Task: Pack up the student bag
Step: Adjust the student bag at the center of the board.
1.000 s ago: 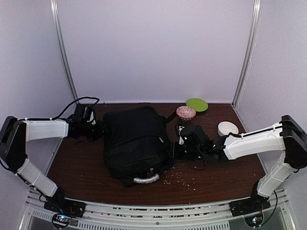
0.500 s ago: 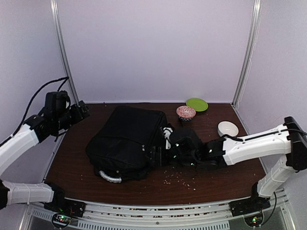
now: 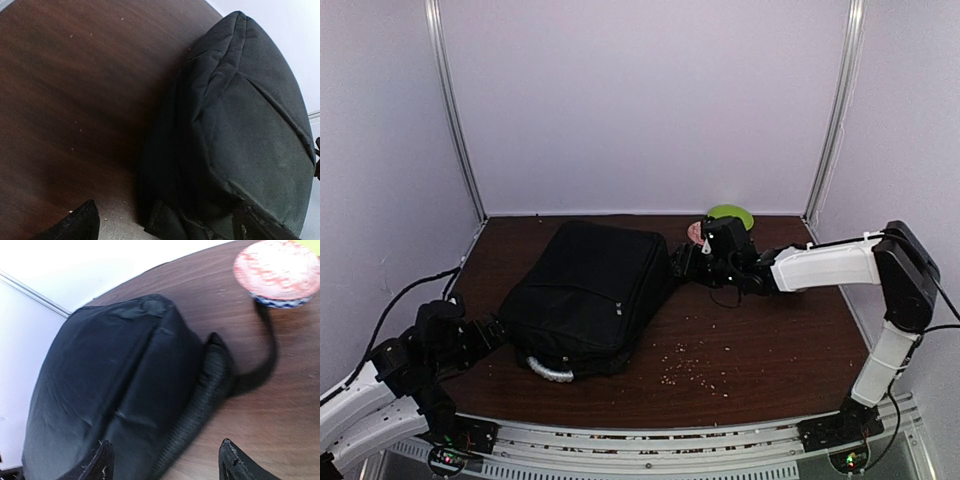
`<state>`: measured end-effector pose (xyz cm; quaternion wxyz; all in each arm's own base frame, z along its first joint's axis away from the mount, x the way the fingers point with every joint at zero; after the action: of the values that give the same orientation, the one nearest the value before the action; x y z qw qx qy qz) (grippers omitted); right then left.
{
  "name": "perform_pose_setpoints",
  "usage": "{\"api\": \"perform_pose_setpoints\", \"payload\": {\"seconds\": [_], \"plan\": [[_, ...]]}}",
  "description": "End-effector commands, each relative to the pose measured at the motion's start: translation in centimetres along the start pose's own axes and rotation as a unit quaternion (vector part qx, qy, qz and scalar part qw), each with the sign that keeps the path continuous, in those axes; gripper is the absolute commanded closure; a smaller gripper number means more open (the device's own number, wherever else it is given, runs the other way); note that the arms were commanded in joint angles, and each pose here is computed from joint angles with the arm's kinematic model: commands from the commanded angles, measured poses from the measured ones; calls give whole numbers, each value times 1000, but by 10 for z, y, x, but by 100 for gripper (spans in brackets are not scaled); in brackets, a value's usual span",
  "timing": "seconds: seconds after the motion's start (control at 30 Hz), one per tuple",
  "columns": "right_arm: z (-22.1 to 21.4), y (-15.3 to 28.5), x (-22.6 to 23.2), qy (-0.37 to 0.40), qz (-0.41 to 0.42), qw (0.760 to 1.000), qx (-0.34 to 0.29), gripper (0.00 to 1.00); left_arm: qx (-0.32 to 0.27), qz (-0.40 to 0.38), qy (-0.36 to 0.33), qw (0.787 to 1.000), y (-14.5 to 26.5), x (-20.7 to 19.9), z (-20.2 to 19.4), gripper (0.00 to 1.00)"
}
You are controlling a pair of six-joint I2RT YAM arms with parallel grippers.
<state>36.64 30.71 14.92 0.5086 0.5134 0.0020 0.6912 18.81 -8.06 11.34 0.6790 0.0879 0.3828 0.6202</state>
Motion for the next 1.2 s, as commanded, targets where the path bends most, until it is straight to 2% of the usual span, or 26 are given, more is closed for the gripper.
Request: {"api": "perform_pose_setpoints", "payload": {"seconds": [0.0,0.13,0.27,0.37,0.5,0.57,0.6,0.9,0.93,1.07,1.1,1.17], "plan": [[0,-29,39,-65,63,996,24,29,-10,-8,73,997,-5,6,-10,4],[-11,-61,37,-125,69,989,45,31,-34,-3,80,996,-9,8,-5,2],[-18,-79,35,-150,69,985,57,38,-44,1,79,996,-17,6,-1,3],[-24,-82,24,-153,50,985,60,56,-42,-1,81,996,-26,3,4,5],[-29,-75,7,-153,32,986,54,89,-44,-11,73,996,-40,0,17,11],[-32,-68,0,-159,30,986,51,99,-42,-15,65,997,-46,-2,24,15],[-34,-63,-4,-160,30,985,49,100,-44,-18,57,997,-48,-6,31,17],[-50,-7,-31,-163,34,985,33,100,-24,-39,-37,998,-83,-59,86,25],[-49,0,-31,-156,32,987,30,98,-24,-39,-44,998,-85,-62,90,25],[-43,31,-26,-98,23,995,16,65,-38,-13,-69,997,-73,-63,108,20],[-44,39,-24,-80,20,997,14,59,-42,-3,-76,996,-65,-60,111,17],[-50,54,-16,-42,23,999,18,53,-54,16,-88,994,-46,-54,116,10]]}}
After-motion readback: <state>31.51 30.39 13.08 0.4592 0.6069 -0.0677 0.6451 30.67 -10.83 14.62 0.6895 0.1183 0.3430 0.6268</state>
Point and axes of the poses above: each gripper's point midway between its finger pads, its own y axis back along the fingers, its own x axis along the line the jaws close on, z = x × y, the point moved 2 cm from there along y, back along the fingers, and after that the axes turned 15 degrees about -y, right-handed, at the moved point
